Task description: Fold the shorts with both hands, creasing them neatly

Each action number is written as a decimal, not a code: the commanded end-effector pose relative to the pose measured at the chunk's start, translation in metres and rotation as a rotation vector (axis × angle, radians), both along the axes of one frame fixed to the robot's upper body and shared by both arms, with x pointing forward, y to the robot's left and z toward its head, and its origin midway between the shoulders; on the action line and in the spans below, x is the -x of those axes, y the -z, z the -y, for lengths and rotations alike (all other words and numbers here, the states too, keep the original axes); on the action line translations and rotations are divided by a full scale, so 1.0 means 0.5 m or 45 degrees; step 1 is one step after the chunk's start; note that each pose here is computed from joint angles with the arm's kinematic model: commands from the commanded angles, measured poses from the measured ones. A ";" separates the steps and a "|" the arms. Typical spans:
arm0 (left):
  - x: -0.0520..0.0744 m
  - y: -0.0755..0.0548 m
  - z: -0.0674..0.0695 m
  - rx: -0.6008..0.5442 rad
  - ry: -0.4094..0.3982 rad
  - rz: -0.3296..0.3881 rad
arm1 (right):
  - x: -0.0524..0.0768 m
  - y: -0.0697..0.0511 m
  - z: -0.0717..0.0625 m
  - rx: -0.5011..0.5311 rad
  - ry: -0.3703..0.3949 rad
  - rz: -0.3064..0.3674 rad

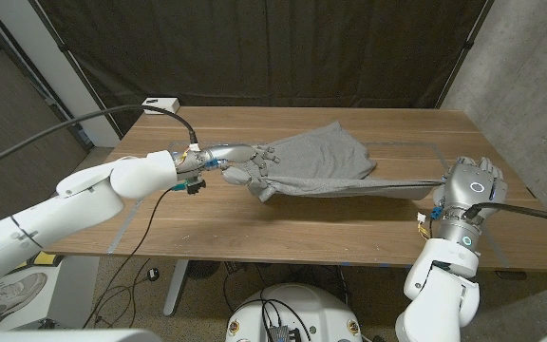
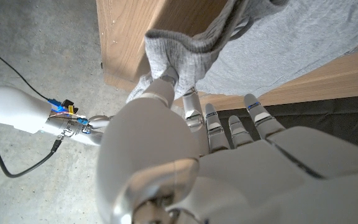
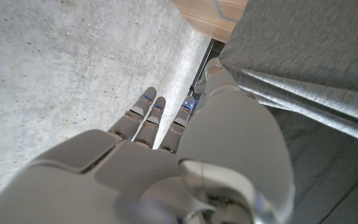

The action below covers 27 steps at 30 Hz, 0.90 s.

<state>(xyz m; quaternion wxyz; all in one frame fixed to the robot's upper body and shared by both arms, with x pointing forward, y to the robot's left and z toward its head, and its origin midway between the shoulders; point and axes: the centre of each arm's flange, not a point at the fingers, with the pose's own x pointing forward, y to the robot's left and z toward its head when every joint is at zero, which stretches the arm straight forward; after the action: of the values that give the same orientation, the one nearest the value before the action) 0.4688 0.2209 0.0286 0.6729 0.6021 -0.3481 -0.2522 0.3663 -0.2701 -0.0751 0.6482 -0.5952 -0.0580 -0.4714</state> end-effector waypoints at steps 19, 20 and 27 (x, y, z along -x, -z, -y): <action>-0.021 -0.018 -0.086 0.239 -0.005 -0.136 | -0.115 -0.118 -0.008 0.151 -0.087 0.113; -0.023 -0.019 -0.089 0.251 -0.001 -0.144 | -0.117 -0.120 -0.009 0.148 -0.086 0.114; -0.045 -0.033 -0.105 0.334 0.036 -0.206 | -0.153 -0.149 -0.010 0.168 -0.119 0.143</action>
<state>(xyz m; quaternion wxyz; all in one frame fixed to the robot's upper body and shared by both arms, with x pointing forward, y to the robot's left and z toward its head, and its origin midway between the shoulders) 0.4790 0.2606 0.0375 0.7390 0.5295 -0.3339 -0.2491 0.4185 -0.2655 -0.0223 0.6276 -0.6071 -0.1295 -0.4699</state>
